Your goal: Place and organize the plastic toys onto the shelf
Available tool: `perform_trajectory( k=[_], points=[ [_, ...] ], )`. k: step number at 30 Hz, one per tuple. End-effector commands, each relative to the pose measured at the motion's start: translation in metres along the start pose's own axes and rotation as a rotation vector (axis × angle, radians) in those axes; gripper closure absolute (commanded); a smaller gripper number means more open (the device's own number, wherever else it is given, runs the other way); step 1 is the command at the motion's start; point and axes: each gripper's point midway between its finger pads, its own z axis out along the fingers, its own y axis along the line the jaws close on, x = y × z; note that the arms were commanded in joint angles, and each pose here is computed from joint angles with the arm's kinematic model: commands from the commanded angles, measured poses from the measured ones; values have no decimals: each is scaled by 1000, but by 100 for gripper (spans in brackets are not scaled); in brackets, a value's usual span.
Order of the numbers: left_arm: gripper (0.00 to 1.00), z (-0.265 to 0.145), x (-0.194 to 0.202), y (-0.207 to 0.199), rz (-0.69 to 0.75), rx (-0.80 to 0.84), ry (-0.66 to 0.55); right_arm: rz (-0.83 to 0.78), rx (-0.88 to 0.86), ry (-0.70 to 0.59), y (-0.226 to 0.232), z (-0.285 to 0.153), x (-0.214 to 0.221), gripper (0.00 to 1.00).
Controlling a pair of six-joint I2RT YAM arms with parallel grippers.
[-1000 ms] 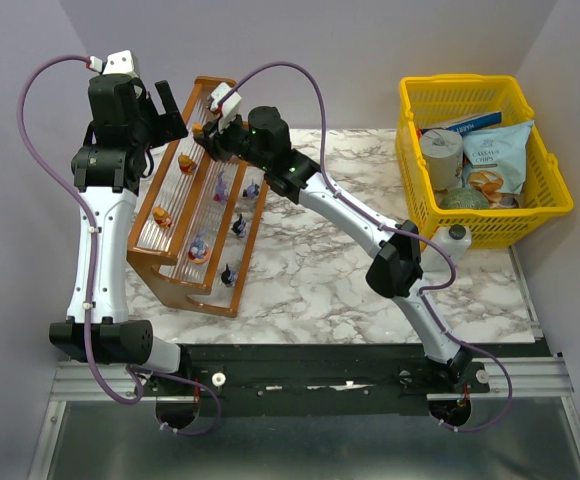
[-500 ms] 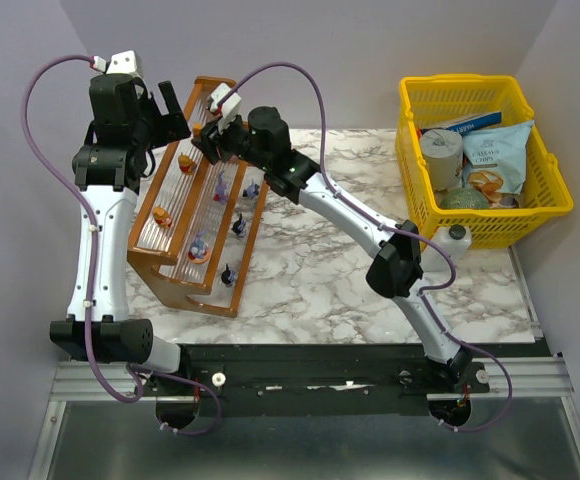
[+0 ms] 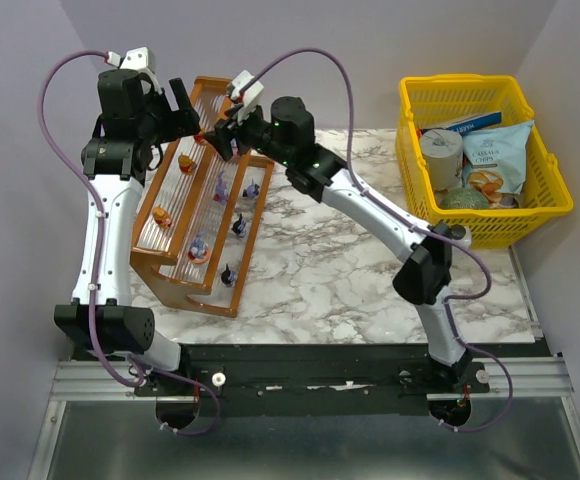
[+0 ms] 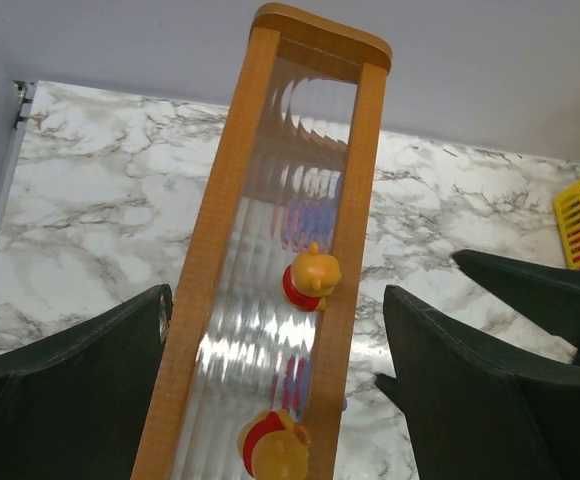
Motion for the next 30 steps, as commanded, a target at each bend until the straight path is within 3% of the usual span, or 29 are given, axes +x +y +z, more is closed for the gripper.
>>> perform_trajectory(
  k=[1,3,4,6,7,12,22,30],
  points=[
    [9,7,-5,-16,-2,102,-7,5,43,-36,-25,-44,-36,24],
    [12,11,-2,-19,-3,117,7,28,56,-49,-32,-71,-55,24],
    [13,11,-3,-20,0,121,3,41,63,1,-38,-80,-33,24],
    [15,15,-1,-20,0,129,11,51,84,-6,-44,-106,-46,23],
    [17,16,1,-20,-1,127,17,64,89,62,-45,-115,-23,23],
    [29,29,14,-21,-10,150,60,93,148,150,-46,-158,-12,23],
    [42,42,25,-21,-11,164,98,135,228,278,-44,-201,35,23],
    [49,40,30,-20,-6,164,105,159,274,297,-48,-209,43,24]
  ],
)
